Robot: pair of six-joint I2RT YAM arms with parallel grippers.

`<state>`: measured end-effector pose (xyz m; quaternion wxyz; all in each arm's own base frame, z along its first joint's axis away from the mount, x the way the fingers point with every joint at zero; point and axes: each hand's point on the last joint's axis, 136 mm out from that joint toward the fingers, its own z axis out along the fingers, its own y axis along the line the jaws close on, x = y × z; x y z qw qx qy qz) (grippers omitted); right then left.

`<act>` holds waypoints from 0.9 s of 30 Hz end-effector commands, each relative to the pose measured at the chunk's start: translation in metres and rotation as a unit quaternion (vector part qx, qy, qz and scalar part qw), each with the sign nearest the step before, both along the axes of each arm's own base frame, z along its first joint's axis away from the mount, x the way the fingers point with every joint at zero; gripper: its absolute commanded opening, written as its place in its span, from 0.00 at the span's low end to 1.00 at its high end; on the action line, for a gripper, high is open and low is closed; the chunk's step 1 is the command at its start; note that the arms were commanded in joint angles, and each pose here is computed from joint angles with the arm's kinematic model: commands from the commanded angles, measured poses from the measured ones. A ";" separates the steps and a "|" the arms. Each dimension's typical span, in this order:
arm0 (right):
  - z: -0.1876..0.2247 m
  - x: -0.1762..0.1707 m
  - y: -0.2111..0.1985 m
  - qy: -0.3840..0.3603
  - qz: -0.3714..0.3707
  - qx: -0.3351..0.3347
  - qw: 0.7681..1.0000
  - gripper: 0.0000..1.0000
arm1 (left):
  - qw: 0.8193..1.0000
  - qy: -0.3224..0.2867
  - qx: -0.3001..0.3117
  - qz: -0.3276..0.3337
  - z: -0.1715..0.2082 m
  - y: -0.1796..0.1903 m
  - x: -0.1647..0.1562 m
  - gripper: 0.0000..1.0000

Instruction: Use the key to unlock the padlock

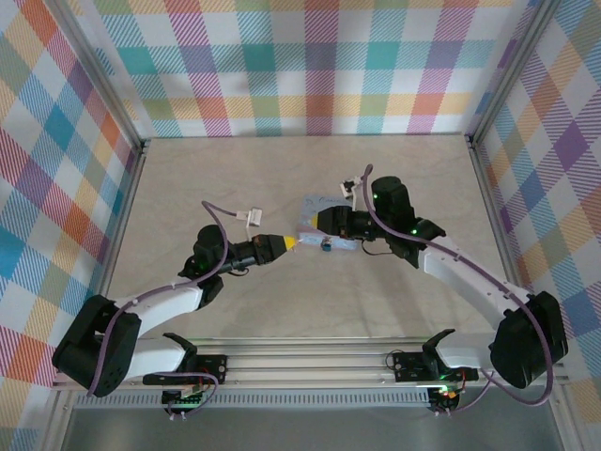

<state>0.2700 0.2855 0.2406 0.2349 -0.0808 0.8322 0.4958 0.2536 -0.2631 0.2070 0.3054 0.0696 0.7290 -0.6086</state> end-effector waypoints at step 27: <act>-0.197 0.071 -0.032 0.038 -0.219 -0.418 0.881 0.50 | 0.993 0.019 0.115 0.032 -0.074 0.020 -0.004 0.00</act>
